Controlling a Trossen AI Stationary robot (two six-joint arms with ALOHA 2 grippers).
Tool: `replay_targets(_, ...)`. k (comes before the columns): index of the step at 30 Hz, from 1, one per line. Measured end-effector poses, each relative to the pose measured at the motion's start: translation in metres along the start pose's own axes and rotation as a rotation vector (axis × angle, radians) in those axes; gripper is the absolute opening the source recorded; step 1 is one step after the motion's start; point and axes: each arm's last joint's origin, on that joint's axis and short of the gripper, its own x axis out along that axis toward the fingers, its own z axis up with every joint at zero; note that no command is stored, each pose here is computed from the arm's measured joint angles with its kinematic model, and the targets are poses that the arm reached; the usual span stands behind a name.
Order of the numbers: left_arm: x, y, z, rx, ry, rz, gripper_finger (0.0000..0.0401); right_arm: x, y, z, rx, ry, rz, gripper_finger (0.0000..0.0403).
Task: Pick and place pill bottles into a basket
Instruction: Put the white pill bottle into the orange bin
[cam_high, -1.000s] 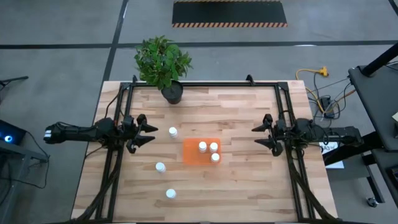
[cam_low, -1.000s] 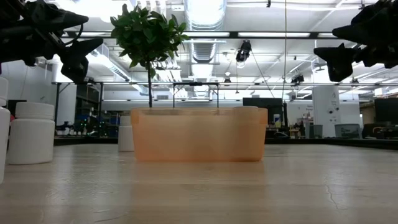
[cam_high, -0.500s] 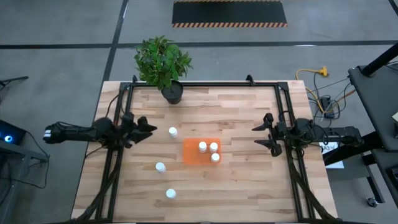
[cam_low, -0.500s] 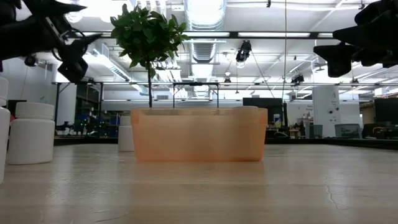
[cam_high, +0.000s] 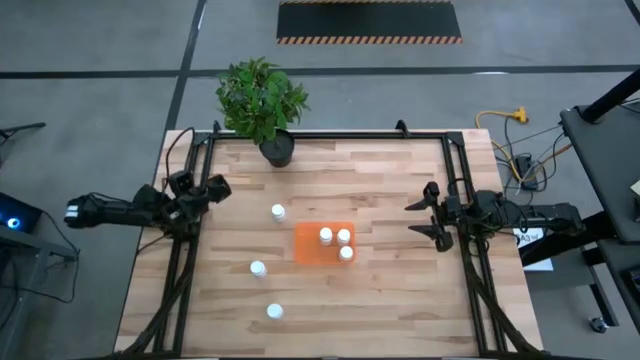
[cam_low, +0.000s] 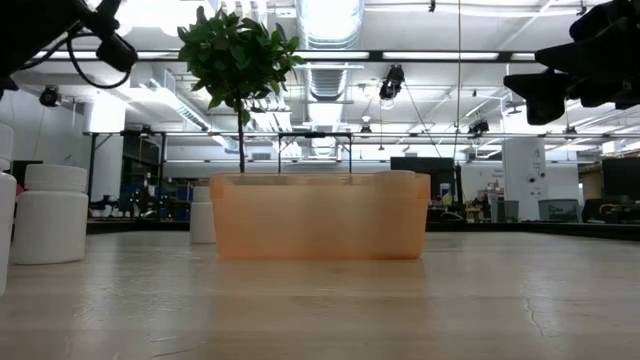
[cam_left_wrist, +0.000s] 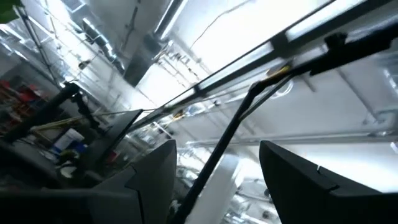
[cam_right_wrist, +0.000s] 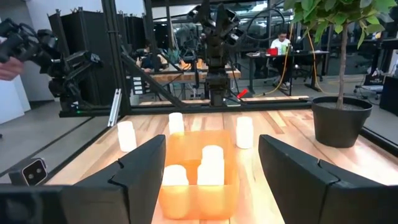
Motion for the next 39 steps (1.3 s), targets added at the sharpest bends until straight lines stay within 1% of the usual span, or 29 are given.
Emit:
replay_targets(6, 0.015, -0.009, 0.010, -0.014, -0.018, -0.014, 0.0212, 0.000, 0.000, 0.000, 0.000, 0.000, 0.000, 0.0240)
replay_targets(12, 0.034, -0.019, 0.020, -0.012, -0.029, -0.025, 0.0212, 0.000, 0.000, 0.000, 0.000, 0.000, 0.000, 0.0245)
replay_targets(15, 0.046, -0.025, 0.026, -0.012, -0.050, -0.056, 0.0212, 0.000, 0.000, 0.000, 0.000, 0.000, 0.000, 0.0247)
replay_targets(19, 0.065, -0.037, 0.037, 0.002, -0.053, -0.125, 0.0212, 0.000, 0.000, 0.000, 0.000, 0.000, 0.000, 0.0244)
replay_targets(25, 0.095, -0.053, 0.049, 0.086, -0.016, -0.225, 0.0212, 0.000, 0.000, 0.000, 0.000, 0.000, 0.000, 0.0240)
replay_targets(32, 0.138, -0.071, 0.058, 0.096, 0.113, -0.410, 0.0212, 0.000, 0.000, 0.000, 0.000, 0.000, 0.000, 0.0246)
replay_targets(36, 0.161, -0.087, 0.064, 0.093, 0.167, -0.534, 0.0212, 0.000, 0.000, 0.000, 0.000, 0.000, 0.000, 0.0246)
replay_targets(39, 0.178, -0.094, 0.064, 0.083, 0.254, -0.579, 0.0212, 0.000, 0.000, 0.000, 0.000, 0.000, 0.000, 0.0243)
